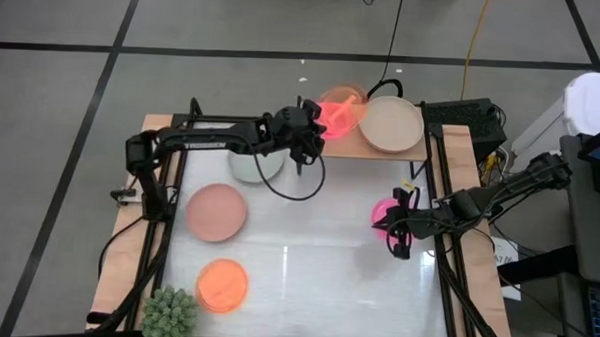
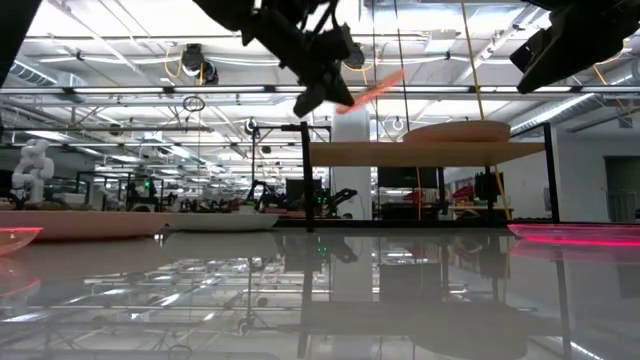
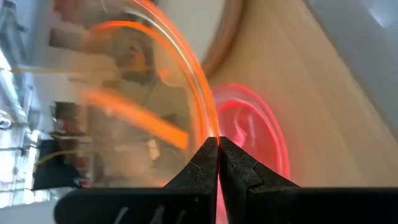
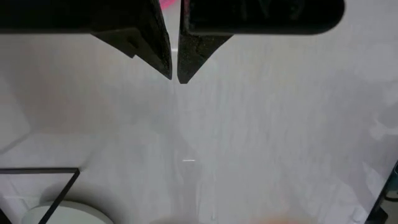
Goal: Place and stack plates onto a shelf
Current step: Stack the right orange plate on top of the light pink plate on the shelf
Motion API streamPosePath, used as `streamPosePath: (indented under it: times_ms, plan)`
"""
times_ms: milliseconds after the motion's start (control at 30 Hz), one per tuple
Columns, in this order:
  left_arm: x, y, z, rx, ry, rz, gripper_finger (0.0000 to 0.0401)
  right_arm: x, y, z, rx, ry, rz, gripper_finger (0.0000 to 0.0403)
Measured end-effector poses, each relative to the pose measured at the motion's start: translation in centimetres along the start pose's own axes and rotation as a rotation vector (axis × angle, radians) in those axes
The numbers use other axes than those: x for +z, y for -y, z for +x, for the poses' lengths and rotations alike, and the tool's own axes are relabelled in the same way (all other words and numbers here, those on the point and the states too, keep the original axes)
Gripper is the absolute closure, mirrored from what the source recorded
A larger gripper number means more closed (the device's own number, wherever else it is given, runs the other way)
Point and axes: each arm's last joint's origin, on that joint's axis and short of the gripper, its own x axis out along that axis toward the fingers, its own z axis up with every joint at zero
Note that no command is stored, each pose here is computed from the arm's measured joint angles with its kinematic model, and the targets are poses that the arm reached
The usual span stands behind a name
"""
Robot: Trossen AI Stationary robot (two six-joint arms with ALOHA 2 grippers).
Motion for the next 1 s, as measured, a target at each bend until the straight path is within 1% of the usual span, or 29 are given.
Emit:
streamPosePath:
  times_ms: [133, 300, 433, 667, 1000]
  plan:
    - [-0.5, 0.5, 0.8, -0.023, -0.021, -0.021, 0.0394, 0.0, 0.1, -0.2, 0.002, 0.007, 0.003, 0.0392]
    - [-0.7, 0.5, 1.0, -0.023, -0.026, -0.061, 0.0394, 0.0, 0.1, -0.2, 0.001, 0.008, 0.003, 0.0392]
    - [-1.0, 0.7, 1.2, -0.045, -0.042, -0.083, 0.0394, 0.0, 0.1, -0.2, 0.001, 0.008, 0.003, 0.0392]
    - [-1.9, 1.0, 1.6, -0.079, -0.079, -0.164, 0.0394, 0.0, 0.1, -0.2, 0.002, 0.008, 0.007, 0.0392]
    - [-2.0, 1.1, 1.7, -0.088, -0.064, -0.255, 0.0394, 0.0, 0.1, -0.2, 0.002, 0.008, 0.007, 0.0392]
